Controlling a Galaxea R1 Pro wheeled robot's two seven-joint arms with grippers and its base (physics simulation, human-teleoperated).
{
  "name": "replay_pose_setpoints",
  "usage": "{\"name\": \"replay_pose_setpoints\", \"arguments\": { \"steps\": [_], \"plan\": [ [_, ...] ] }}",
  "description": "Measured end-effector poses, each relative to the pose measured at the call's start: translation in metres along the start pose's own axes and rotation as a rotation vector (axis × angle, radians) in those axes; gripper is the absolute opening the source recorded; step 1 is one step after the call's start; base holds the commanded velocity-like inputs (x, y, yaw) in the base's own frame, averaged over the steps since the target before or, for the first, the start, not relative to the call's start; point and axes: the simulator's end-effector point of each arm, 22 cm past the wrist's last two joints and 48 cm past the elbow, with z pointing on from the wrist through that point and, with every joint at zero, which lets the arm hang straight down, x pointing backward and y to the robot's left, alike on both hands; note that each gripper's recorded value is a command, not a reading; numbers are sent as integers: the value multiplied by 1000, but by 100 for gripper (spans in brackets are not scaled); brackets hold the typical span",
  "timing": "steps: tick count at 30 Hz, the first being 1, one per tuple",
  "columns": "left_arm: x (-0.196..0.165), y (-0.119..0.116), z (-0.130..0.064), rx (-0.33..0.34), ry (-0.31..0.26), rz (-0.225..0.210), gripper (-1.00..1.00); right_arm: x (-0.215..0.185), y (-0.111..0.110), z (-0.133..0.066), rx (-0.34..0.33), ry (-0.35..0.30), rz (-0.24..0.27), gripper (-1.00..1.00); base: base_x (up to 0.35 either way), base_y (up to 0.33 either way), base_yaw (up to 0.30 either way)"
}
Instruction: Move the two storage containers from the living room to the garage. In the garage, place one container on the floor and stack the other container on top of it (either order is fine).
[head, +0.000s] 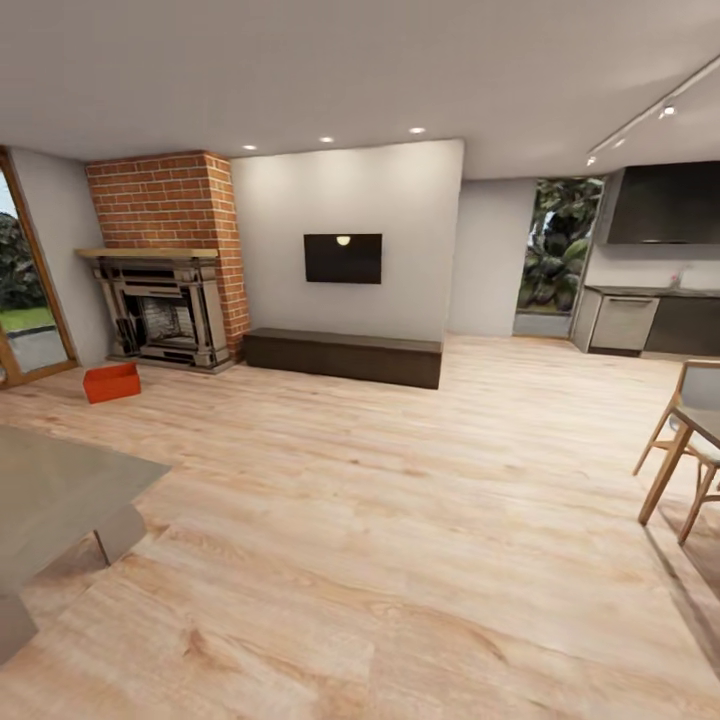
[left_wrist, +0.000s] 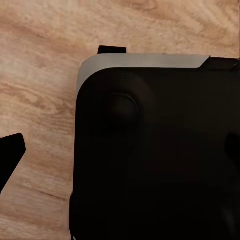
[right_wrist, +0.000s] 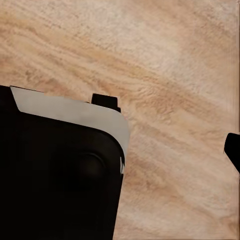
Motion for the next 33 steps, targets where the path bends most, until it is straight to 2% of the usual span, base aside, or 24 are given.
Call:
{"name": "replay_pose_setpoints", "arguments": {
  "steps": [22, 33],
  "plan": [
    [0, 0, 0, 0, 0, -1, 100, 0, 3, 0, -4, 0, 3, 100, 321, 0, 7],
    [0, 0, 0, 0, 1, -1, 100, 0, 0, 0, 0, 0, 2, 100, 321, 0, 116]
  ]
}}
